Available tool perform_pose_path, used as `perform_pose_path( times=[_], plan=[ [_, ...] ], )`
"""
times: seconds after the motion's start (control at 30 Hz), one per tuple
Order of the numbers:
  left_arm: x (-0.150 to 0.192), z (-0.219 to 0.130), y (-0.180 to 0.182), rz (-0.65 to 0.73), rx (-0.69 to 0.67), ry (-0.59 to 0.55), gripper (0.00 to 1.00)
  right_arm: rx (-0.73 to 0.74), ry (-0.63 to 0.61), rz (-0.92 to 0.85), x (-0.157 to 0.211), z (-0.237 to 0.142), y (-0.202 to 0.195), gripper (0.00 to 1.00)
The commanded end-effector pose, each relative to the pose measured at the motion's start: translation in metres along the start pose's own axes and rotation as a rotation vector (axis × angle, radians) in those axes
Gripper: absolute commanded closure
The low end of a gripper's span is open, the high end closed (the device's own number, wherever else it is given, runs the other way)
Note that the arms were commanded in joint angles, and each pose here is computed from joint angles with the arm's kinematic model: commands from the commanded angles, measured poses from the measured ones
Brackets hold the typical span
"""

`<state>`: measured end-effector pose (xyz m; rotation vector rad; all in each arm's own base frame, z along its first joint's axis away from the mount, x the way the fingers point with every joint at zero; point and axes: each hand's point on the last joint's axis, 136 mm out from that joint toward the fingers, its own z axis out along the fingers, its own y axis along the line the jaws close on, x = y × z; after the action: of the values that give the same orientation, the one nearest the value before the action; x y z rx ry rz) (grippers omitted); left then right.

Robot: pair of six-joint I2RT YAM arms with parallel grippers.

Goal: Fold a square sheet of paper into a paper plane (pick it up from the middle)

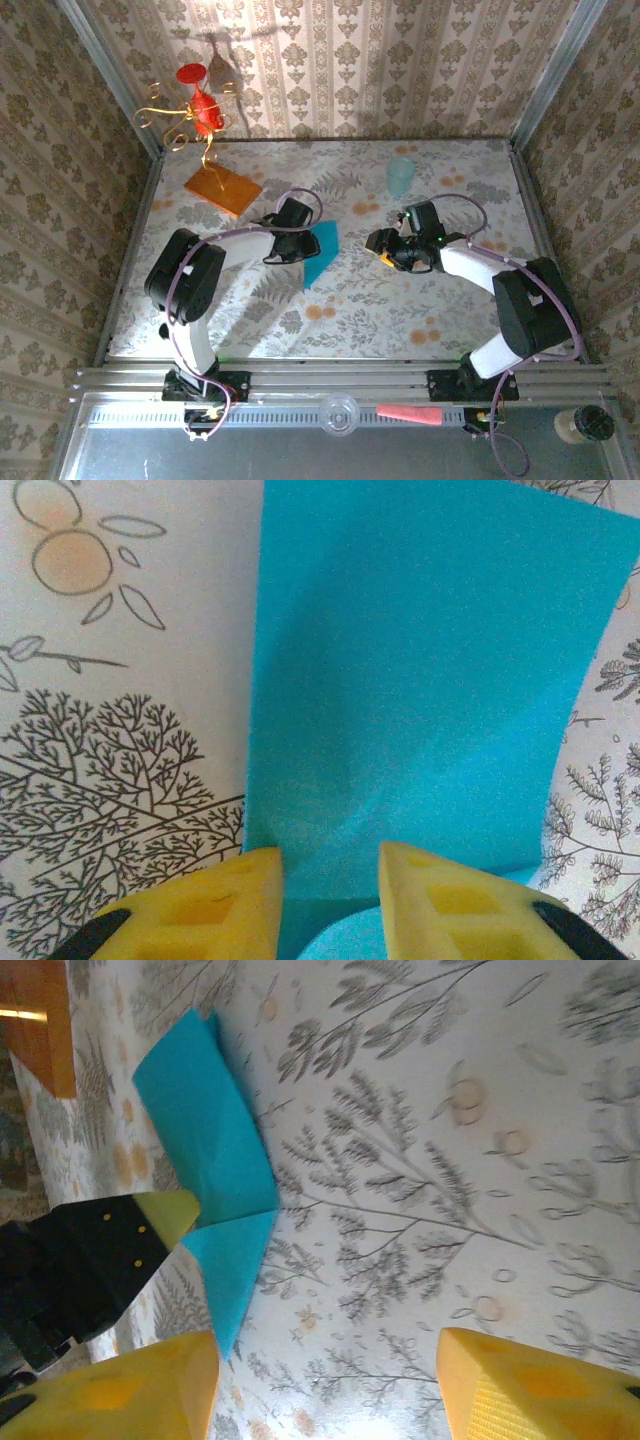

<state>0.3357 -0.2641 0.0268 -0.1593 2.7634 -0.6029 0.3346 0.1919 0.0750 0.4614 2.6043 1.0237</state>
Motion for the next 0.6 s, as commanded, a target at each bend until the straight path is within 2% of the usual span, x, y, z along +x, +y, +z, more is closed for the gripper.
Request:
perform_pose_path(
  times=[0.0, 0.37, 0.57],
  plan=[
    [0.012, 0.007, 0.004, -0.04, 0.03, 0.063, 0.67, -0.024, 0.071, -0.025, 0.01, 0.011, 0.014, 0.39],
    [0.036, 0.01, -0.008, -0.057, 0.14, 0.175, 0.69, -0.011, 0.196, -0.016, 0.029, 0.045, 0.019, 0.43],
    [0.04, 0.01, -0.002, -0.067, 0.13, 0.188, 0.7, 0.008, 0.225, 0.015, 0.029, 0.061, 0.012, 0.54]
  ],
)
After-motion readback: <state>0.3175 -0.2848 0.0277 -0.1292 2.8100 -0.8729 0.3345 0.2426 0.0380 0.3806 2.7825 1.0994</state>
